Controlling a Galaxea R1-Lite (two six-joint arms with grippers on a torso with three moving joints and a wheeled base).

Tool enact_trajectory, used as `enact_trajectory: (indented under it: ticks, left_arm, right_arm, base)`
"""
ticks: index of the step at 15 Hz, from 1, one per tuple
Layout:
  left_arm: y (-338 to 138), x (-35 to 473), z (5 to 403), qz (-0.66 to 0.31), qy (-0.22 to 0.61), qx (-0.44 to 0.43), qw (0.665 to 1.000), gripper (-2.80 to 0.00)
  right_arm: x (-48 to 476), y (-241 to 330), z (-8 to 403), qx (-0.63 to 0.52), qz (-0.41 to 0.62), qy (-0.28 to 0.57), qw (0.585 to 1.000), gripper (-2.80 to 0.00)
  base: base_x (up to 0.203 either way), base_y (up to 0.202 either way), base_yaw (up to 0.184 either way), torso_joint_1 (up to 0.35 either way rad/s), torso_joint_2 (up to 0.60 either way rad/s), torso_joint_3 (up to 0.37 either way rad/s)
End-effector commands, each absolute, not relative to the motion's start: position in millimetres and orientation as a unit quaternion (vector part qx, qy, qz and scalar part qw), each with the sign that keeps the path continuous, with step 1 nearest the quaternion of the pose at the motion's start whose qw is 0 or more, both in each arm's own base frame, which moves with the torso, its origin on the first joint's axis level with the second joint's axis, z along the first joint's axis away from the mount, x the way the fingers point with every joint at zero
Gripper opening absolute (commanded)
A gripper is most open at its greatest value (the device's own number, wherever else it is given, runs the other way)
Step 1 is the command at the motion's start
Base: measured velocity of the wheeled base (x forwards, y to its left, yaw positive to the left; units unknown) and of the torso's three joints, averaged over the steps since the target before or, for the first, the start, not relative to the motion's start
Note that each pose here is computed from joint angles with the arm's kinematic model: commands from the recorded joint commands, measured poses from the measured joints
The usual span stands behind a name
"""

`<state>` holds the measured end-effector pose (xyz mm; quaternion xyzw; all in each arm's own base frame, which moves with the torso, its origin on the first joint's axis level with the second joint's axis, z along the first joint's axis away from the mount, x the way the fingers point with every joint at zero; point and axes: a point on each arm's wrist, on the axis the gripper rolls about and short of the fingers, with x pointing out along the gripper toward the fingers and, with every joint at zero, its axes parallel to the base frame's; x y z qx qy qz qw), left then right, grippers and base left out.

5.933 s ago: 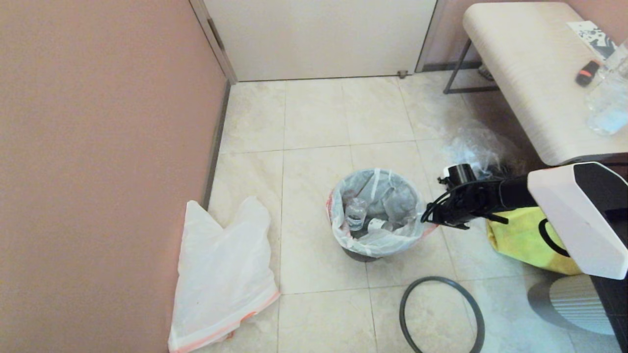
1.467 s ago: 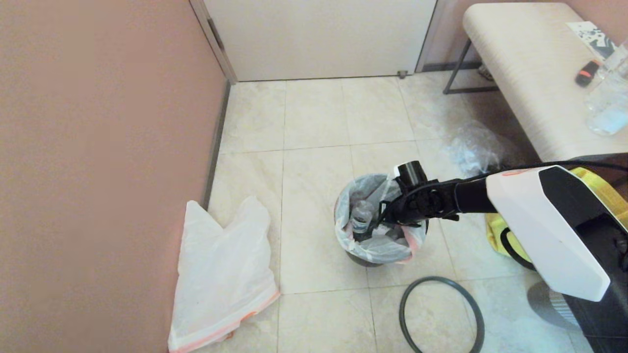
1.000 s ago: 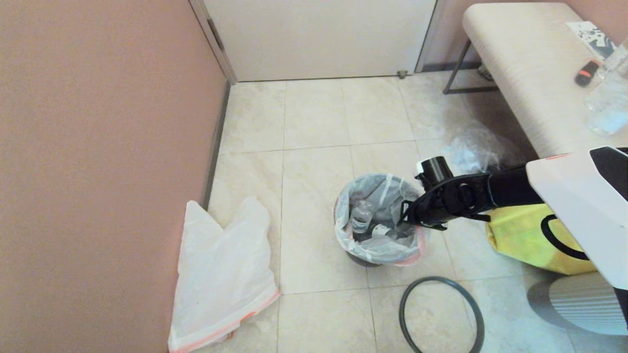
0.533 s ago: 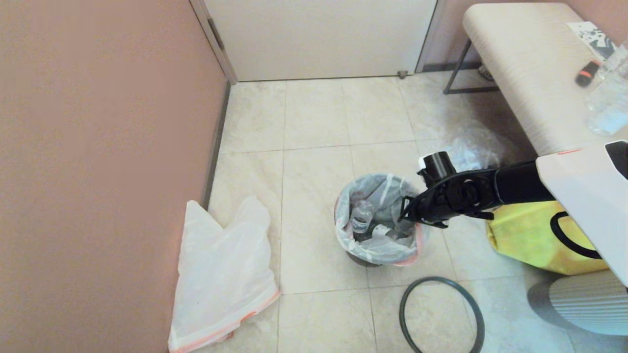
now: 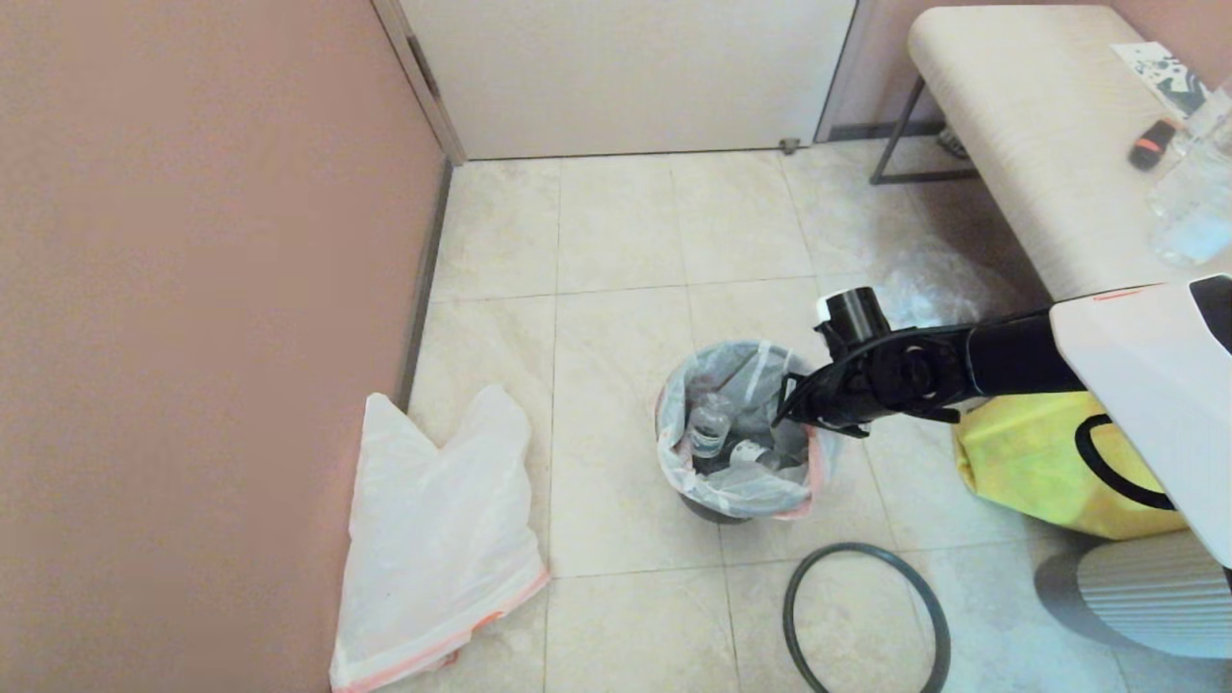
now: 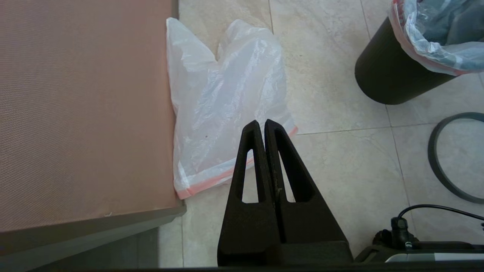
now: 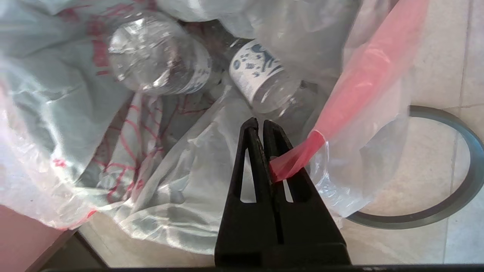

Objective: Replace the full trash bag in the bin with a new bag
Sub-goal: Place the trash bag on the floor

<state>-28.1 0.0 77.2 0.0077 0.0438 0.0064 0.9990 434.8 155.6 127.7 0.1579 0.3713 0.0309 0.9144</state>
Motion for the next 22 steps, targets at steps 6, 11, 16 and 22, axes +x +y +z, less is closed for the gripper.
enact_trajectory:
  ticks: [6, 11, 16, 22]
  left_arm:
    - [-3, -28, 103, -0.064, 0.006, 0.113, 0.992, -2.8]
    - [-6, 52, 195, -0.167, 0.114, 0.11, 0.973, -2.8]
    - [-56, 213, 176, -0.284, 0.294, 0.085, 0.909, -2.8]
    - [-181, 367, 134, -0.351, 0.274, 0.07, 0.892, -2.8]
  right_arm:
    - [424, 170, 136, 0.154, 0.046, 0.369, 0.915, -2.8]
    - [421, 178, 134, 0.167, 0.046, 0.374, 0.911, -2.8]
    - [423, 174, 138, 0.166, 0.046, 0.369, 0.913, -2.8]
    - [424, 174, 136, 0.165, 0.047, 0.369, 0.913, -2.8]
  base:
    - [0.0, 0.0, 0.0, 0.0, 0.0, 0.0]
    - [0.0, 0.0, 0.0, 0.0, 0.0, 0.0]
    - [0.0, 0.0, 0.0, 0.0, 0.0, 0.0]
    - [0.0, 0.0, 0.0, 0.0, 0.0, 0.0]
